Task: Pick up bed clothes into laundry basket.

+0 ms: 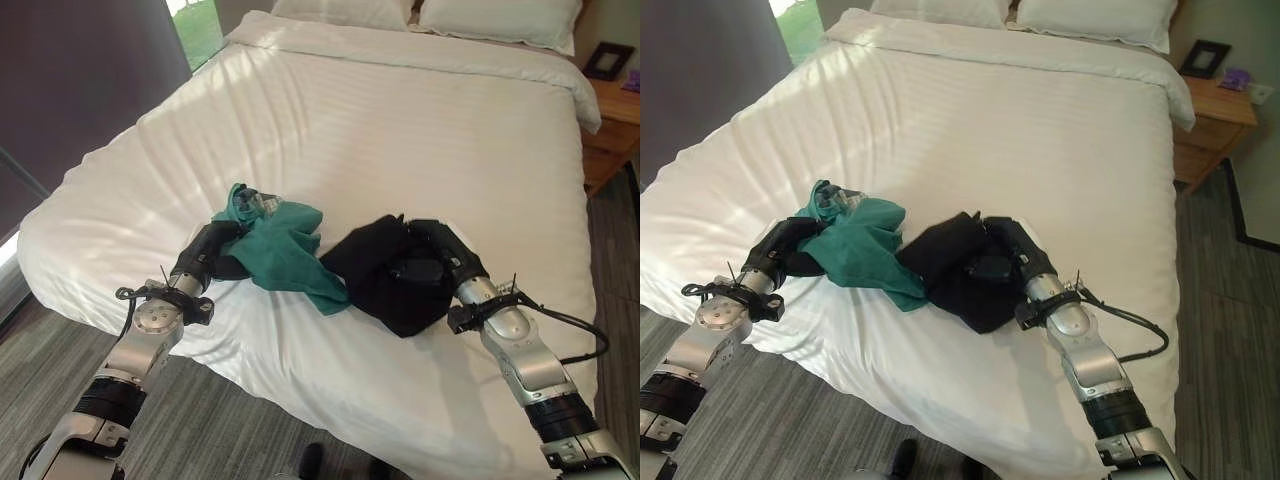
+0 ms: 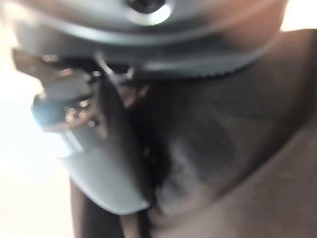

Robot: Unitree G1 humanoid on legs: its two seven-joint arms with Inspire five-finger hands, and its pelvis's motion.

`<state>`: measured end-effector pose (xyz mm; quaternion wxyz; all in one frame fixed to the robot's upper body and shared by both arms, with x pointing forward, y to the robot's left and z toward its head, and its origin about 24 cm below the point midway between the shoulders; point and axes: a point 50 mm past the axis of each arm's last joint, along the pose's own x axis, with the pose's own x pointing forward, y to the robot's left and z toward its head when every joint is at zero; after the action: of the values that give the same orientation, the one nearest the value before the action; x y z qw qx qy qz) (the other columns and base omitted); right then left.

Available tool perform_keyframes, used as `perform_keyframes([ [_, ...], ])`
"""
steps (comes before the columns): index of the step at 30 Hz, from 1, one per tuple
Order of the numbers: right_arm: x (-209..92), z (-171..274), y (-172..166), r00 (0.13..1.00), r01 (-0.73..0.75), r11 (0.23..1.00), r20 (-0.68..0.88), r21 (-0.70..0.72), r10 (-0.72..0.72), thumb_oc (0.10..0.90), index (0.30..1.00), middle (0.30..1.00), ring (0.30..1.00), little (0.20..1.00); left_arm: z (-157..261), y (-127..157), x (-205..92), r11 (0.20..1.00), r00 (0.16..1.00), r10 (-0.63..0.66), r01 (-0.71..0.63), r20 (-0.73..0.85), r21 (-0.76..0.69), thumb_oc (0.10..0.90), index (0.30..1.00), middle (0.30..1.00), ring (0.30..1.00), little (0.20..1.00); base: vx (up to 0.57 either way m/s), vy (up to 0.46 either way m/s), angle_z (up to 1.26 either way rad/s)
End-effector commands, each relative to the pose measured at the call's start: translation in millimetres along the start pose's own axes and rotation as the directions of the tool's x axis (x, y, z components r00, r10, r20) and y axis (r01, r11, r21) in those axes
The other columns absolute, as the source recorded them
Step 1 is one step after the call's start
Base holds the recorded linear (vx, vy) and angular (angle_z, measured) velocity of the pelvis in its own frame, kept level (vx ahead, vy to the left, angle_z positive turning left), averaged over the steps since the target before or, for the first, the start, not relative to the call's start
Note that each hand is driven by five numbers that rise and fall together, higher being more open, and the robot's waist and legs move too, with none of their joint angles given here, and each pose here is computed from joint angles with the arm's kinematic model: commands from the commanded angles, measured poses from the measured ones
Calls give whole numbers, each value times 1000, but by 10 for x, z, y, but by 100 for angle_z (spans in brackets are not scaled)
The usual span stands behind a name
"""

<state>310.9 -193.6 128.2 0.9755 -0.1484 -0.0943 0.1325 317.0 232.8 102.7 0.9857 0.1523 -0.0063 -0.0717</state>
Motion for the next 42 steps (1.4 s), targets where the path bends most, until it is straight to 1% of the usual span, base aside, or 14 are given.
perform_keyframes([
  [1, -62, 389, -35, 973, 7, 1000, 229, 20, -12, 400, 300, 300, 300, 300, 809, 250, -45, 999, 924, 39, -33, 381, -23, 400, 300, 300, 300, 300, -24, 11, 20],
  [5, -135, 397, -58, 974, 8, 1000, 227, -16, -4, 400, 300, 300, 300, 300, 777, 320, -177, 997, 917, 71, -57, 391, -47, 400, 300, 300, 300, 300, 18, 6, 10],
  [14, -247, 210, -91, 990, 20, 999, 137, -33, -15, 400, 300, 300, 300, 300, 476, 406, -300, 995, 953, 103, -98, 284, -35, 400, 300, 300, 300, 300, 17, 10, -7],
  [18, -348, 126, -201, 994, 70, 996, 93, -48, -65, 400, 300, 300, 300, 300, 356, 383, -327, 995, 966, 99, -96, 239, -25, 400, 300, 300, 300, 300, 13, 25, -9],
  [19, -478, 0, -301, 992, 123, 991, 33, -54, -122, 400, 300, 300, 300, 300, 267, 338, -351, 996, 974, 87, -82, 208, -31, 400, 300, 300, 300, 300, 45, 17, -3],
  [25, -734, -268, -299, 984, 152, 988, -93, -32, -154, 400, 300, 300, 300, 300, 109, 263, -361, 997, 987, 72, -71, 146, -13, 400, 300, 300, 300, 300, 8, 29, -12],
  [27, -757, -301, -272, 983, 145, 989, -107, -20, -147, 400, 300, 300, 300, 300, 88, 252, -364, 998, 988, 69, -69, 137, -5, 400, 300, 300, 300, 300, 10, 15, -11],
  [29, -812, -458, -124, 980, 118, 992, -168, 45, -109, 400, 300, 300, 300, 300, -61, 153, -347, 999, 996, 45, -44, 79, -18, 400, 300, 300, 300, 300, -14, 30, -17],
  [30, -813, -459, -124, 980, 118, 992, -169, 45, -109, 400, 300, 300, 300, 300, -61, 152, -345, 999, 996, 45, -43, 79, -18, 400, 300, 300, 300, 300, -1, 28, -26],
  [33, -857, -546, 48, 979, 69, 992, -200, 104, -48, 400, 300, 300, 300, 300, -302, -23, -283, 1000, 1000, 15, -15, -19, -8, 400, 300, 300, 300, 300, 12, 21, -23],
  [34, -859, -546, 46, 979, 70, 992, -200, 103, -48, 400, 300, 300, 300, 300, -303, -26, -279, 1000, 1000, 15, -15, -19, -8, 400, 300, 300, 300, 300, 15, 14, -6],
  [36, -871, -564, 112, 979, 51, 991, -204, 127, -24, 400, 300, 300, 300, 300, -471, -213, -168, 1000, 995, -19, 20, -97, 7, 400, 300, 300, 300, 300, 17, 22, -20],
  [38, -874, -556, 131, 980, 47, 990, -198, 134, -20, 400, 300, 300, 300, 300, -551, -316, -114, 999, 990, -40, 44, -139, 20, 400, 300, 300, 300, 300, 16, 16, -13],
  [42, -905, -557, 111, 979, 53, 991, -200, 120, -28, 400, 300, 300, 300, 300, -575, -439, -15, 992, 983, -74, 90, -166, 91, 400, 300, 300, 300, 300, 3, 2, -2],
])
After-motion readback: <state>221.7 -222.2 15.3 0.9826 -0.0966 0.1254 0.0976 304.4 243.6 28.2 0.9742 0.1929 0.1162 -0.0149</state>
